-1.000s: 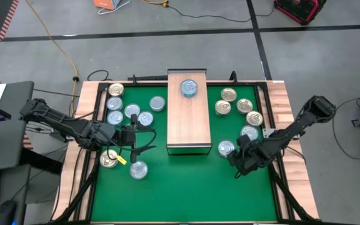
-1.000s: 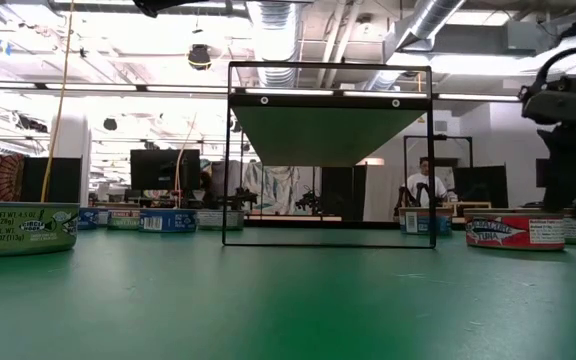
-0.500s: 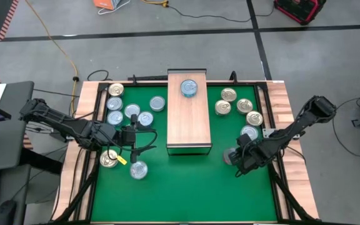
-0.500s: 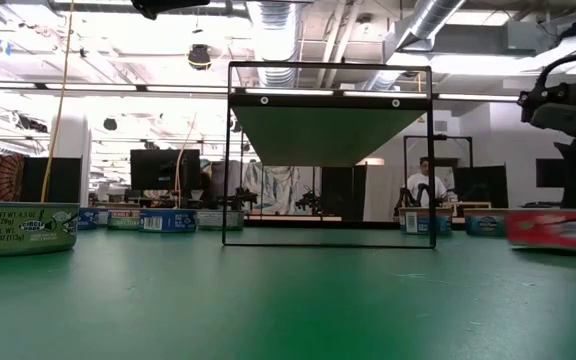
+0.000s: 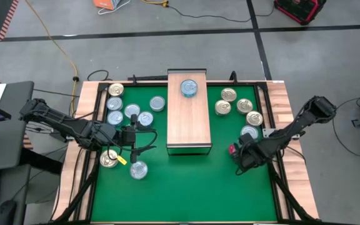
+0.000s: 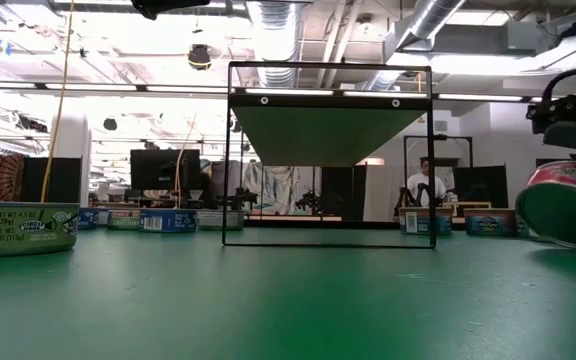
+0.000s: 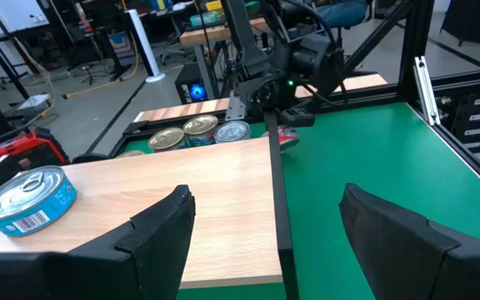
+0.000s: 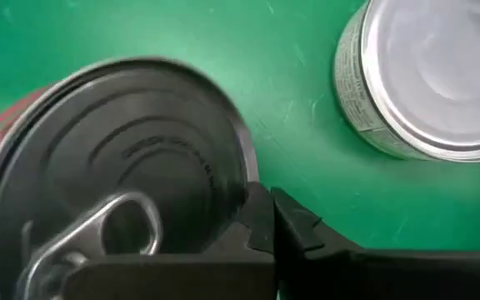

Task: Stack canned seafood by type on shelf
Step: Stack the red tuna can on top of the light blue tuna can on the shelf

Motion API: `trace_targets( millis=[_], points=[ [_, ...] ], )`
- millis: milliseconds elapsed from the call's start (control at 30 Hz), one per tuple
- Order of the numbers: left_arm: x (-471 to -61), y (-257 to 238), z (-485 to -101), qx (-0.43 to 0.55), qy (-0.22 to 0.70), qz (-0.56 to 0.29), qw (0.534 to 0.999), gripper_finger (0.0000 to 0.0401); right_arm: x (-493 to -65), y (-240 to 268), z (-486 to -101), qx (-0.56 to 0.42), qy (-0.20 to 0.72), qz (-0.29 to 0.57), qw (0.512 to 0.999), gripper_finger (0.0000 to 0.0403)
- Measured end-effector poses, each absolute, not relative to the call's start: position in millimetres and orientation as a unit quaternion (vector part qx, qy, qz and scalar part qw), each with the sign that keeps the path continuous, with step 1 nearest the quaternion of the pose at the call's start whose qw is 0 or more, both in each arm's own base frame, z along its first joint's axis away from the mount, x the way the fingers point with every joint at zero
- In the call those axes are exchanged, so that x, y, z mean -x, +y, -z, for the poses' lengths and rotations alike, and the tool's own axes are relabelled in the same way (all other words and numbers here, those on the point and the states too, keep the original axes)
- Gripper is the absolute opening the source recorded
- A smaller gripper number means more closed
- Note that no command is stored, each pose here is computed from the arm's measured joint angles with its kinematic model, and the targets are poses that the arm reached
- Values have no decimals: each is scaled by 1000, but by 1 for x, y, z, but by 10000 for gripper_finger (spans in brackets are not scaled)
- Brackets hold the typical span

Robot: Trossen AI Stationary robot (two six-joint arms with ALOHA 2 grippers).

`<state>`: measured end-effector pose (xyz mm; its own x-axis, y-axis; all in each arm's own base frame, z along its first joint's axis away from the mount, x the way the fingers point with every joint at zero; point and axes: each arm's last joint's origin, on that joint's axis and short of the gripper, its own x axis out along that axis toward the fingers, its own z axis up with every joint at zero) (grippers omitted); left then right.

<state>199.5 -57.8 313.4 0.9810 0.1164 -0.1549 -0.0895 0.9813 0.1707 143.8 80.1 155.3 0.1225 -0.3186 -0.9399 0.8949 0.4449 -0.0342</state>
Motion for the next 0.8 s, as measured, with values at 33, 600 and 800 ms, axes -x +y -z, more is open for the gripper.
trace_targets(
  millis=[33,600,800],
  points=[
    [-199,-58,-313,-82,82,-52,992,288,-144,79,-155,-292,502,439,685,22],
    [-199,-58,-313,-81,86,-52,992,288,-142,49,-170,-330,561,421,632,31],
    [-199,-58,-312,-81,88,-51,992,288,-144,50,-186,-336,543,393,662,40]
  ],
)
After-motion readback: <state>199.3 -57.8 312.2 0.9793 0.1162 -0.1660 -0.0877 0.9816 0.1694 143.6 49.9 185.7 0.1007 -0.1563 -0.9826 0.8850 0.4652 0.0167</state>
